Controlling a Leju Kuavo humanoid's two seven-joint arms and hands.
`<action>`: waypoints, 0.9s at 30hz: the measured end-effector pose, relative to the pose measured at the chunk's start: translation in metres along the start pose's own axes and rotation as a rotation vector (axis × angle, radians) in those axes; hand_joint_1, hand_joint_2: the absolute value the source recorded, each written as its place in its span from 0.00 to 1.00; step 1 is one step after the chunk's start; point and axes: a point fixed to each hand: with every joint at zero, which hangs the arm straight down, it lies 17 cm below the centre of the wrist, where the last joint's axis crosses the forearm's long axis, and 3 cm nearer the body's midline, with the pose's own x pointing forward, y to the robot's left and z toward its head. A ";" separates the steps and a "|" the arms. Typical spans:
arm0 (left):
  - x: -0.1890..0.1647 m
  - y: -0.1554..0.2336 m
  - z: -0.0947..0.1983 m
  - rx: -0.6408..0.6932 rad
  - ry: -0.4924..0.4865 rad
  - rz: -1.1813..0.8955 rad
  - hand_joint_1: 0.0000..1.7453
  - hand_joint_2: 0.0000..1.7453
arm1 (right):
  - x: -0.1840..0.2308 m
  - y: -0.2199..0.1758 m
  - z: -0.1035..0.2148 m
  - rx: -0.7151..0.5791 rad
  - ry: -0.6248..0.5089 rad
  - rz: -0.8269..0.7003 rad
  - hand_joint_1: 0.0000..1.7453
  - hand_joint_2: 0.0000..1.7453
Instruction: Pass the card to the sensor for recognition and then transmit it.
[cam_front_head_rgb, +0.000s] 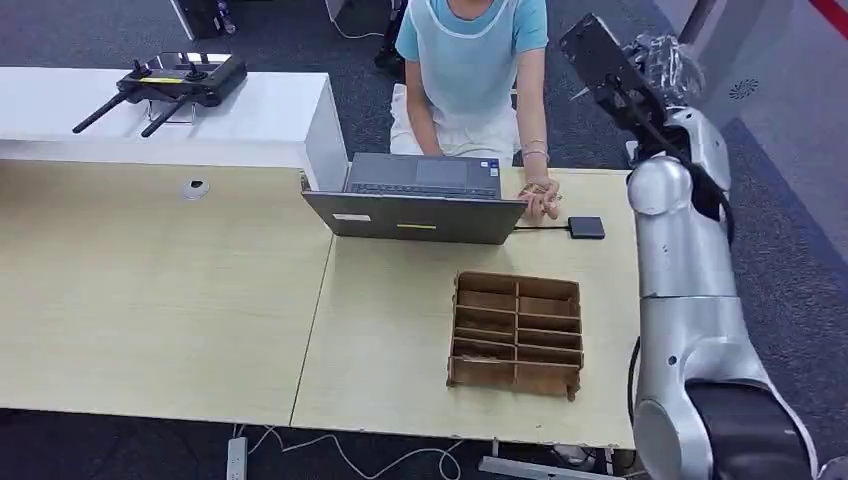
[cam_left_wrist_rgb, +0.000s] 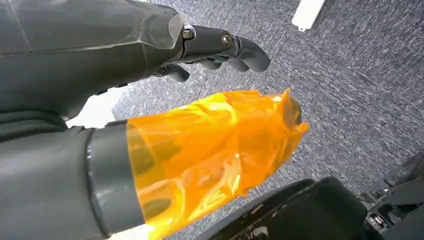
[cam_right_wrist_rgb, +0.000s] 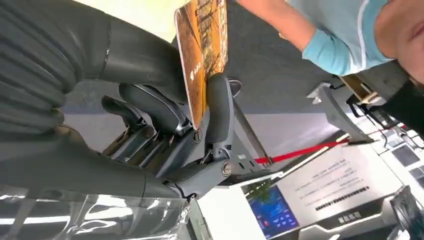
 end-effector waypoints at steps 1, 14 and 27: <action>0.000 0.000 0.000 0.000 0.000 -0.001 0.00 0.00 | -0.002 0.002 -0.001 0.005 0.008 0.003 1.00 1.00; 0.004 0.003 -0.001 -0.002 -0.009 -0.026 0.00 0.00 | -0.019 0.050 0.005 0.075 0.104 -0.017 1.00 1.00; 0.004 0.004 -0.001 0.001 -0.009 -0.022 0.00 0.00 | -0.029 0.059 0.008 0.088 0.139 -0.052 1.00 1.00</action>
